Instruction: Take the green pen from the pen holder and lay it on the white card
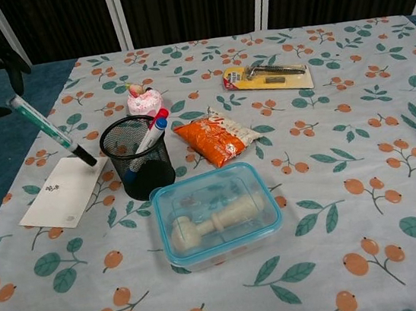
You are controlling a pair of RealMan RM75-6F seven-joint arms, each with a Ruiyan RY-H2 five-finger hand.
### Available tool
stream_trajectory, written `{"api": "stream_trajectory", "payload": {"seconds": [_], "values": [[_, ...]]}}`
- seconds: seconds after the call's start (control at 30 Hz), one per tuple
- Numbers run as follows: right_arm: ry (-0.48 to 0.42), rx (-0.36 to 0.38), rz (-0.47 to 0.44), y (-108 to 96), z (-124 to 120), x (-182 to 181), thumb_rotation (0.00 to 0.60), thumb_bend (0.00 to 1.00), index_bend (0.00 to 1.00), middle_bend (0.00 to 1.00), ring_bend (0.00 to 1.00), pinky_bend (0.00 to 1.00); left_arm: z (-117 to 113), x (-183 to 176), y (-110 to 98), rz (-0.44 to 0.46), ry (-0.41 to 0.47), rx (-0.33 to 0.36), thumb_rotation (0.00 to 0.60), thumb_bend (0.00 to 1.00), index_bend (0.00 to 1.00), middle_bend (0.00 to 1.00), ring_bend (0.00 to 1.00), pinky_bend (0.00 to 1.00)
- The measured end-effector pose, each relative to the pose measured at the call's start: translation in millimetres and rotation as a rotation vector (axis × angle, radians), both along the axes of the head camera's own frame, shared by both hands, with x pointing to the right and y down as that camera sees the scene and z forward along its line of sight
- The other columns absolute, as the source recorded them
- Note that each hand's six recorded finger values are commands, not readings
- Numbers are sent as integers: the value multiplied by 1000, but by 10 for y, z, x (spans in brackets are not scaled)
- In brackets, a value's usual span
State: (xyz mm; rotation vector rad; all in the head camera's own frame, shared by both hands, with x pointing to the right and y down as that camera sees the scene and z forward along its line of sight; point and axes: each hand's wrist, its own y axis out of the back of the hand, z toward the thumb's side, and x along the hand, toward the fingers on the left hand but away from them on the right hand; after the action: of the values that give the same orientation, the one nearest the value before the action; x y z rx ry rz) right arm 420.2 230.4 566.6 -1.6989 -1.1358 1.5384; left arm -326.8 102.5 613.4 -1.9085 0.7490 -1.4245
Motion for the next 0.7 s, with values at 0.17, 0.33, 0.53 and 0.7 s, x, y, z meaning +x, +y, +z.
{"api": "stream_trajectory", "payload": {"seconds": [0.17,0.33,0.53,0.7], "values": [[1,-2,-6,1,-1,-1,600,200,0,0,0,160,-25,-128,-12,-35,-15,13,600,169,247,94,5,74],[8,-2,-10,4,-1,-1,600,200,0,0,0,160,-126,-270,26,-75,-4,31,600,167,193,69,3,63],[28,-6,-21,5,2,11,600,199,0,0,0,160,-272,-500,224,-67,-39,88,600,126,64,0,0,0],[45,2,-35,2,-3,10,600,199,0,0,0,160,-401,-840,565,-101,-93,152,600,93,0,0,0,0]]}}
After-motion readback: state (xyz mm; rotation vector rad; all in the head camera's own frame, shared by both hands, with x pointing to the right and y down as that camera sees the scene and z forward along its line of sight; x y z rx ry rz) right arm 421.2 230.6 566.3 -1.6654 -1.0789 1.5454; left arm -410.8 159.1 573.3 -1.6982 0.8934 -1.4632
